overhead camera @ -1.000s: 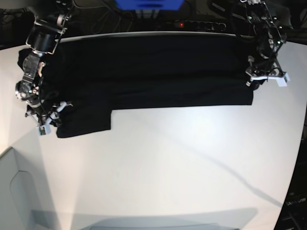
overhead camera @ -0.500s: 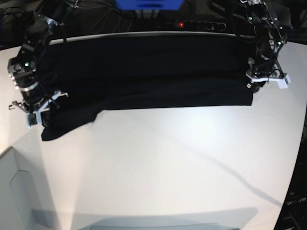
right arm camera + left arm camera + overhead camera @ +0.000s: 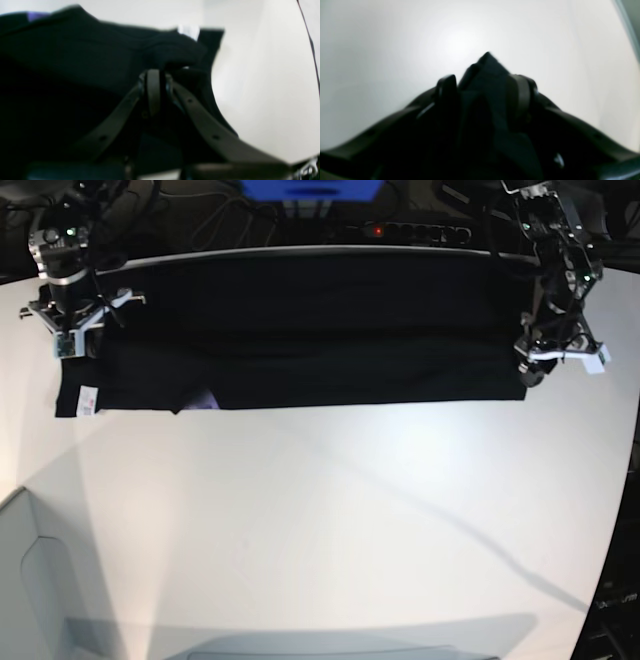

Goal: Fold the T-shirt properly
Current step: 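Fold the protruding sleeve inward with the right gripper, then reposition both grippers over the ends of the folded strip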

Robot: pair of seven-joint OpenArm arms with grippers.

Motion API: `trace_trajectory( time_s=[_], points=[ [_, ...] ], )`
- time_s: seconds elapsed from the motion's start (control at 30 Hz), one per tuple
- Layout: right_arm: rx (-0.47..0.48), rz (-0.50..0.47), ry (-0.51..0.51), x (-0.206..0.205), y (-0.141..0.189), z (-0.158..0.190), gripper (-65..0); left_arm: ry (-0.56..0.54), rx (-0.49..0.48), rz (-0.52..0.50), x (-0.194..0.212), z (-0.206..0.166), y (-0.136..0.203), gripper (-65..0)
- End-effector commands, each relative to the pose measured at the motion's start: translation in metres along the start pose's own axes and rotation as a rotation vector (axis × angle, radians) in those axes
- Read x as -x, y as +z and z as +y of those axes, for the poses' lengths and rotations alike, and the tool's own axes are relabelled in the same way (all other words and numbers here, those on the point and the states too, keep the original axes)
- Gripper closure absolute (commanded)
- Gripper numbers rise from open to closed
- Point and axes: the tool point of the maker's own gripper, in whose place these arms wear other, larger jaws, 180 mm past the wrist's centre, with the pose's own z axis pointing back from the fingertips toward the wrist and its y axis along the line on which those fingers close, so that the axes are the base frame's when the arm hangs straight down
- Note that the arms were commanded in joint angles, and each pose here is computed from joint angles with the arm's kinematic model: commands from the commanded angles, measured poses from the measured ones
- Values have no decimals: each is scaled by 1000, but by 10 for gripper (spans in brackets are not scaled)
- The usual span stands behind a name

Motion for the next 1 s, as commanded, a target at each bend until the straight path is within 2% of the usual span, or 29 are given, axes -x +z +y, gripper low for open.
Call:
trace_trajectory(
  time_s=[0.0, 0.13, 0.3, 0.7, 0.83, 0.97],
  points=[
    [16, -40, -5, -8, 5, -5, 0, -20, 23, -44, -17, -7, 2, -311],
    [87, -2, -44, 9, 16, -24, 0, -21, 27, -51, -19, -9, 1, -312],
    [130, 33, -50, 22, 26, -38, 0, -18, 28, -52, -20, -9, 1, -312],
    [126, 49, -49, 28, 27, -37, 0, -21, 3, -34, -12, 2, 7, -312],
    [125, 56, -48, 28, 26, -37, 0, -71, 4, -40, -17, 0, 18, -312],
    [125, 59, -47, 29, 27, -37, -96, -102, 14, -48, -19, -5, 28, -312]
  ],
)
